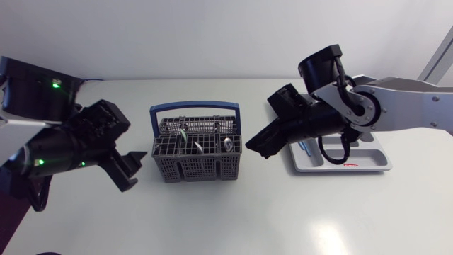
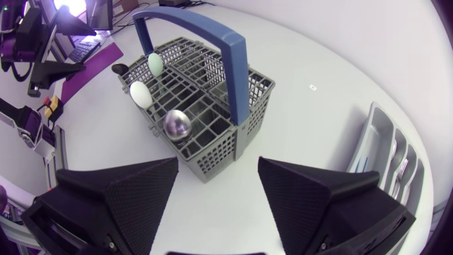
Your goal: Unload the cutlery basket into the drawer organizer.
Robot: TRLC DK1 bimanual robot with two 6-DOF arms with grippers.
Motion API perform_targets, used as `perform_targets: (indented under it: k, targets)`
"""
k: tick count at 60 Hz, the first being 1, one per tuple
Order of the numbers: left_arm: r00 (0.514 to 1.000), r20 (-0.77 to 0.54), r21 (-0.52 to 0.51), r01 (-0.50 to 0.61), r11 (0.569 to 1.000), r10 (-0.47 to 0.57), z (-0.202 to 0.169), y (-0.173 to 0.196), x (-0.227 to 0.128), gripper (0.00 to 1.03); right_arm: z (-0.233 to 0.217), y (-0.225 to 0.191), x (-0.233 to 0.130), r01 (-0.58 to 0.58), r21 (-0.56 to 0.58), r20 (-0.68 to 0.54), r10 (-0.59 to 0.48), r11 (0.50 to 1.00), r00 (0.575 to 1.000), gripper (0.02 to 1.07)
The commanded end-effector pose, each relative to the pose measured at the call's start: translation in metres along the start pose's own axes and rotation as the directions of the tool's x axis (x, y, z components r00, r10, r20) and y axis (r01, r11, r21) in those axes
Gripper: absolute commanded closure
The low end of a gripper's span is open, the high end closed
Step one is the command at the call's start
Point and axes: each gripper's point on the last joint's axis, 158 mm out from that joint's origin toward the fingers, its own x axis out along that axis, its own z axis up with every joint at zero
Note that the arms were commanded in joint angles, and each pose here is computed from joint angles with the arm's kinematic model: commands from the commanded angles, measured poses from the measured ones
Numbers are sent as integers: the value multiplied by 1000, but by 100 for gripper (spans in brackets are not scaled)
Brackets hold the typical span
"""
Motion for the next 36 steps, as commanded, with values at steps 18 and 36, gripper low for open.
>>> perform_targets:
  k: [18, 36]
  targets:
    - [983, -180, -21, -37, 999, 32, 26, -23, 18, 19, -29, 9, -8, 8, 26, -23, -8, 1000, 1000, 20]
    - [954, -271, -2, -132, 991, 127, 24, -21, 36, 20, -36, 9, -14, 13, 30, -18, -13, 999, 1000, 20]
